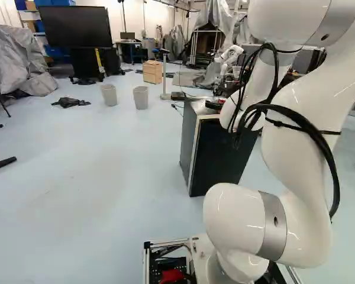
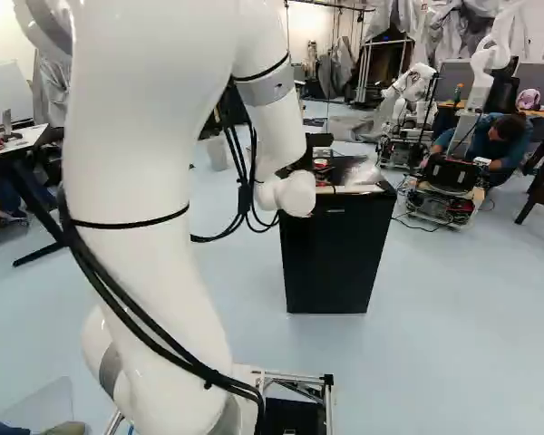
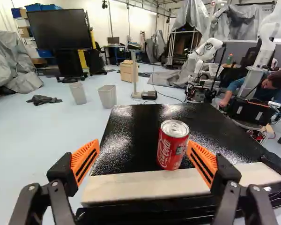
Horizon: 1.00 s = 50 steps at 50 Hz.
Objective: Grab a drink from the fridge
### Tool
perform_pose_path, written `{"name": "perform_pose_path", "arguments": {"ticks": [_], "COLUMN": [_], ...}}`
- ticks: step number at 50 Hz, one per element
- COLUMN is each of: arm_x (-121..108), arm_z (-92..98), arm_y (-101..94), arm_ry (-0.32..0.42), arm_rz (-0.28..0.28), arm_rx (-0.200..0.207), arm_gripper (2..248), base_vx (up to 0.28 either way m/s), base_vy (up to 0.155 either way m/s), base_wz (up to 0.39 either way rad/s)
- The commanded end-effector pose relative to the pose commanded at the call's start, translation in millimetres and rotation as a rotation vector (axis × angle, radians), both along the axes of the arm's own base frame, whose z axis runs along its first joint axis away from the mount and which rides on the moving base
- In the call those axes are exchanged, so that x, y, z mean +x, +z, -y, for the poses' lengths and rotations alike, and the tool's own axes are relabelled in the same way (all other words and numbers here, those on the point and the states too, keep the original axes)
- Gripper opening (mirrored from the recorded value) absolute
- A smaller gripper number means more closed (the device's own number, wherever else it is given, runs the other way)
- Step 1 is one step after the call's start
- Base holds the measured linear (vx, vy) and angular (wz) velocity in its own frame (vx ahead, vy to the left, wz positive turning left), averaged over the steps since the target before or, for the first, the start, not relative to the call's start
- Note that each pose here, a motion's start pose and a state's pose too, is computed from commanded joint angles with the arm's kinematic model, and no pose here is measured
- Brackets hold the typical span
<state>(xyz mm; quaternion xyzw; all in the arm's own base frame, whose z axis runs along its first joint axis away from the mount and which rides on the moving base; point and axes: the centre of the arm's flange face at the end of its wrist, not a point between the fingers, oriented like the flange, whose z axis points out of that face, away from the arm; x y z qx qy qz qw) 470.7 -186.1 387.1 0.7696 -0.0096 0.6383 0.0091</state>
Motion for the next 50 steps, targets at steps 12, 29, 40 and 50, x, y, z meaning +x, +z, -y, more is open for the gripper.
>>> {"name": "perform_pose_path", "arguments": {"ticks": [12,29,40,50], "arm_x": [12.7,43.5,52.6,53.3], "arm_z": [19.6,38.4,40.5,40.6], "arm_y": [-15.2,-32.6,-33.9,-34.1], "arm_ry": [-0.023,-0.027,-0.021,-0.021], "arm_rz": [-0.014,-0.007,0.005,0.005], "arm_rx": [0.007,0.009,0.007,0.007], "arm_gripper": [247,247,247,201], "base_vx": [0.0,0.0,0.0,0.0], "base_vy": [0.0,0.0,0.0,0.0], "base_wz": [0.0,0.0,0.0,0.0]}}
